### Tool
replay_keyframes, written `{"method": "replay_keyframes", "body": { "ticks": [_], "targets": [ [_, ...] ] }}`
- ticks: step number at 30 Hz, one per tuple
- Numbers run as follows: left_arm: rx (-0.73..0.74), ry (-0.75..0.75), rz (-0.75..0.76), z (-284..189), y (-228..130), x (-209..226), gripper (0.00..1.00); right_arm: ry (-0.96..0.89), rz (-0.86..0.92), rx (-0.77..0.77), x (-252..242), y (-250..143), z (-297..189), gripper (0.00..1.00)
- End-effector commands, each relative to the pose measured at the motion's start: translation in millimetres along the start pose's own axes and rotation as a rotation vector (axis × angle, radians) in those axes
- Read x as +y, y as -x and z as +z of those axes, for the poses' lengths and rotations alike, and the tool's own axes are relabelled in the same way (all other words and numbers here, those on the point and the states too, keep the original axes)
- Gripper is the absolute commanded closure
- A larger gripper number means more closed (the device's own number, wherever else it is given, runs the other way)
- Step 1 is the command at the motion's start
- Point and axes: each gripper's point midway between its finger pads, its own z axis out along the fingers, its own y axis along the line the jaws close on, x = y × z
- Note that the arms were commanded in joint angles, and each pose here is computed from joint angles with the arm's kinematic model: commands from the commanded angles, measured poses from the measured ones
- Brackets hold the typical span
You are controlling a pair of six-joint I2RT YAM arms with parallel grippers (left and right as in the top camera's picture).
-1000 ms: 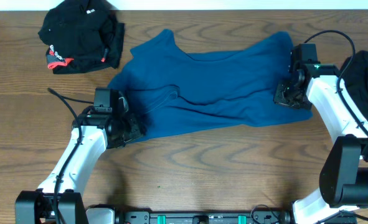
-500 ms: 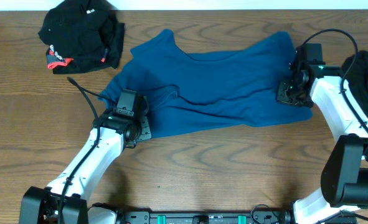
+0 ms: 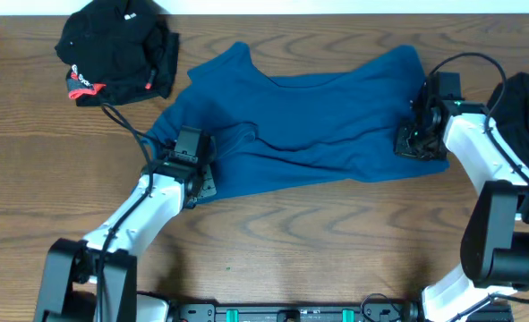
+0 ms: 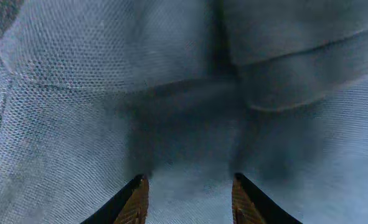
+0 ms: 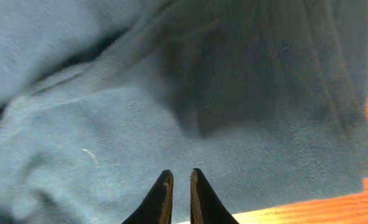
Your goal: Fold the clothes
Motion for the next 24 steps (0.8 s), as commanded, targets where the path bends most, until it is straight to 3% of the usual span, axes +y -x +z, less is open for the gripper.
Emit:
{"method": "replay_keyframes", "body": {
  "ticks": [1,19,24],
  "targets": [
    [0.000,0.072,0.000,8.0,-0.3,11.6,0.56,0.000,0.008,0.028,-9.0,-3.4,10.1,0.89],
    [0.064,0.124,-0.065,26.4,-4.3,36.2,0.57,-0.010,0.042,0.108,-23.1,-11.6,52.8,0.92],
    [0.065,0.126,-0.072,26.6,-3.7,38.0,0.73,-0.024,0.044,0.141,-26.6,-17.6,67.9,0.94]
  ]
}}
